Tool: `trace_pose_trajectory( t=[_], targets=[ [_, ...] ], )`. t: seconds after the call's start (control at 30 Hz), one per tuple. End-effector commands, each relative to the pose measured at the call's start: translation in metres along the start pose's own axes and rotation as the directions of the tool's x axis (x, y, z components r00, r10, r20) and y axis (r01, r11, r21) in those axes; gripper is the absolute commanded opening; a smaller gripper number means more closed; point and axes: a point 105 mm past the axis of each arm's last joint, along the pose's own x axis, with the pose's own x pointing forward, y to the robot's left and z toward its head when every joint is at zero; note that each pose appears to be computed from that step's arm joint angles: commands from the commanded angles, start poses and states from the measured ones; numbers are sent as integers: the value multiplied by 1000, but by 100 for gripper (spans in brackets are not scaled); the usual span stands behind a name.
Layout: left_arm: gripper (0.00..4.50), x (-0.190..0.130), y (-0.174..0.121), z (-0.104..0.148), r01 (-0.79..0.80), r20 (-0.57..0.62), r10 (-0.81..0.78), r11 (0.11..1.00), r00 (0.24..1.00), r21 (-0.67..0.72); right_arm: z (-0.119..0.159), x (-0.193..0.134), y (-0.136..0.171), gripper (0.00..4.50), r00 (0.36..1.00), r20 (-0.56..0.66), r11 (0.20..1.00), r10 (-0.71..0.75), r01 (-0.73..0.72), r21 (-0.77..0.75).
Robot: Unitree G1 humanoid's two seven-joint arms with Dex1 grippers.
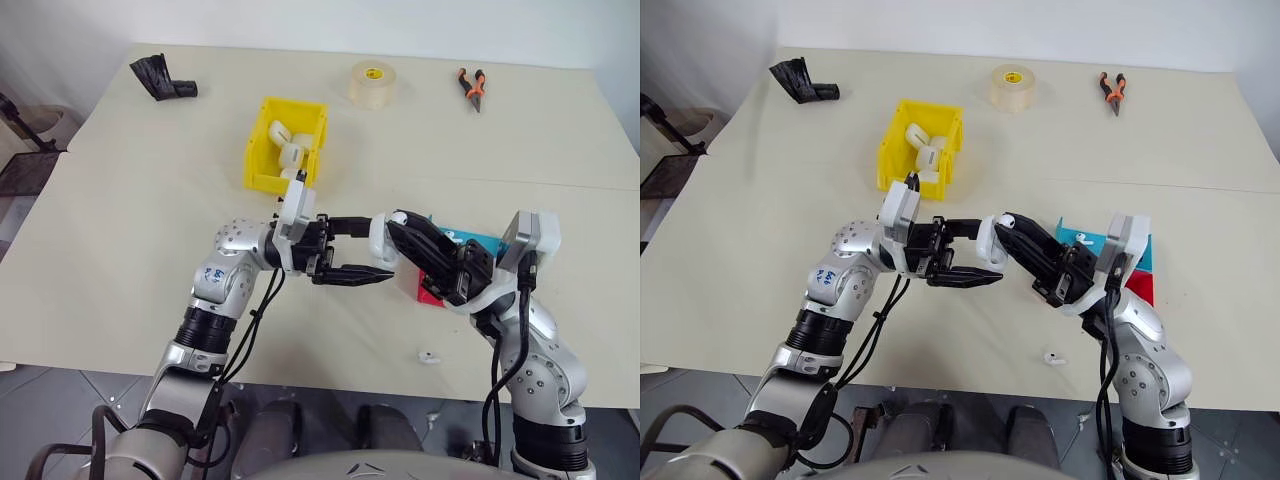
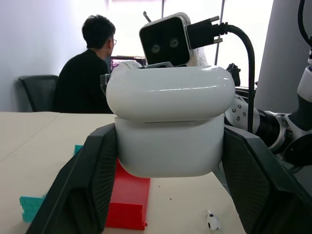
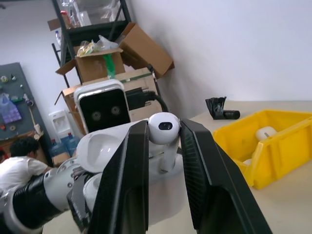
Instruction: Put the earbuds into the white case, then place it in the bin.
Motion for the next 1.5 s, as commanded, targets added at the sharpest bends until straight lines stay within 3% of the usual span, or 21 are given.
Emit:
trace_pose_trajectory(
  t=[0.03,0.47,1.13,1.5],
  targets=[
    [280,7,-3,20,37,51,-41,997,998,69,-7,-1,4,87,999,-39,999,26,-27,-24],
    [280,11,-5,21,68,52,-72,995,996,73,-23,-2,3,87,993,-102,997,54,-59,-40],
    [280,10,-2,22,45,64,-51,996,997,79,-8,-14,-1,87,991,-132,996,27,-39,-86],
    [280,9,-6,13,74,5,-75,993,997,95,-12,2,6,87,947,-285,986,148,-163,-30]
  ],
)
